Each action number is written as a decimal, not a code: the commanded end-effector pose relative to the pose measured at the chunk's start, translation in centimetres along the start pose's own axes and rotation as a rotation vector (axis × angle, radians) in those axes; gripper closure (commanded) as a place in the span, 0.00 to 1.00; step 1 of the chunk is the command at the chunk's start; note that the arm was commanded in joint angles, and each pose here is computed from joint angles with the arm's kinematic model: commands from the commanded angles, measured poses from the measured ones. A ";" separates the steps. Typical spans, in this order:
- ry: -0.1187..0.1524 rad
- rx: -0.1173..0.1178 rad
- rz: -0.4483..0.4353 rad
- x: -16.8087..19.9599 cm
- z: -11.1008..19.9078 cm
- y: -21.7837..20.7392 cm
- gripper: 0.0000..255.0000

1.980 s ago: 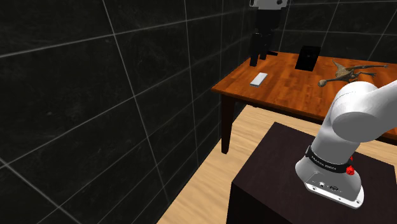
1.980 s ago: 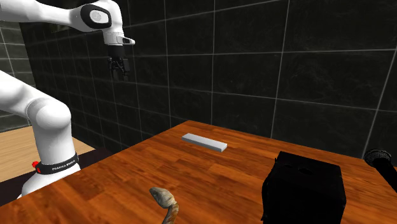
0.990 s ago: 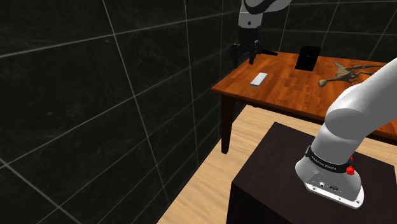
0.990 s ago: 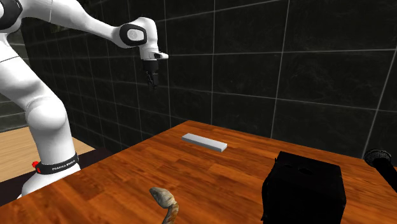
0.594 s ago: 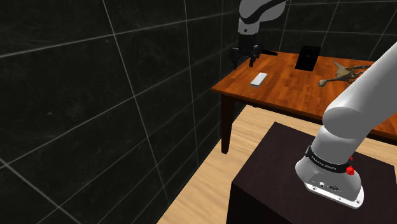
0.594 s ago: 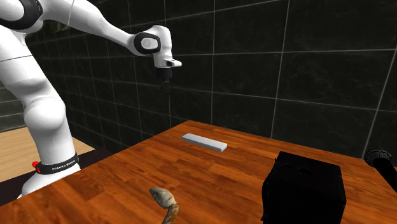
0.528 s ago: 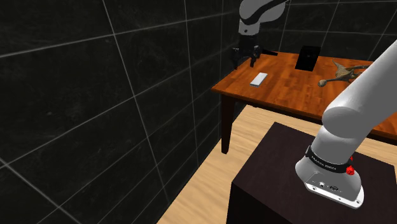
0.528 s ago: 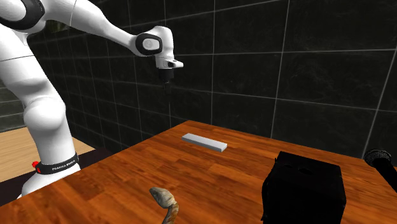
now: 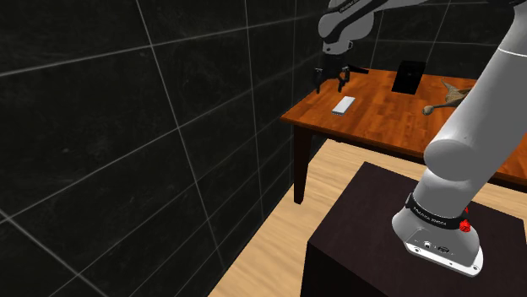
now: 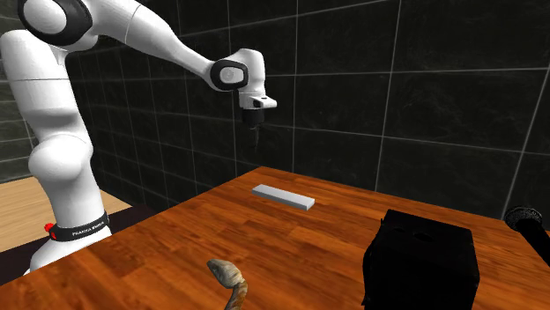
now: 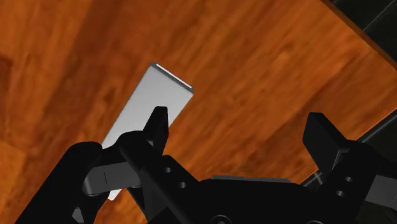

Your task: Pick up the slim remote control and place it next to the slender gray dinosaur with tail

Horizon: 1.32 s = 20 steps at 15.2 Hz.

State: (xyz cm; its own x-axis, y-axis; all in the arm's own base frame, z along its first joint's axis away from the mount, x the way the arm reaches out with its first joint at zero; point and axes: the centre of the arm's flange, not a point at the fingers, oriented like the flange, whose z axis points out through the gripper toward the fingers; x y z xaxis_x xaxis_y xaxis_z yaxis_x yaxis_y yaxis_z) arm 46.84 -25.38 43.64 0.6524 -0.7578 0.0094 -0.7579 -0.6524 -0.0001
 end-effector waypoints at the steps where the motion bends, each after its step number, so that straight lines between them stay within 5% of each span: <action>1: 0.000 -0.004 0.067 1.9 1.1 1.6 0.00; 12: -0.004 -0.022 0.413 9.9 6.7 11.4 0.00; 20: -0.004 -0.022 0.413 9.9 10.7 11.5 0.00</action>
State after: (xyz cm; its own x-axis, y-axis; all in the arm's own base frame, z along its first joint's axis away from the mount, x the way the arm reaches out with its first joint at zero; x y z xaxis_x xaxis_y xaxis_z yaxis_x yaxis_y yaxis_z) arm 44.65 -40.46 33.42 0.2933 -0.9560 0.0085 -0.9559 -0.2931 0.0186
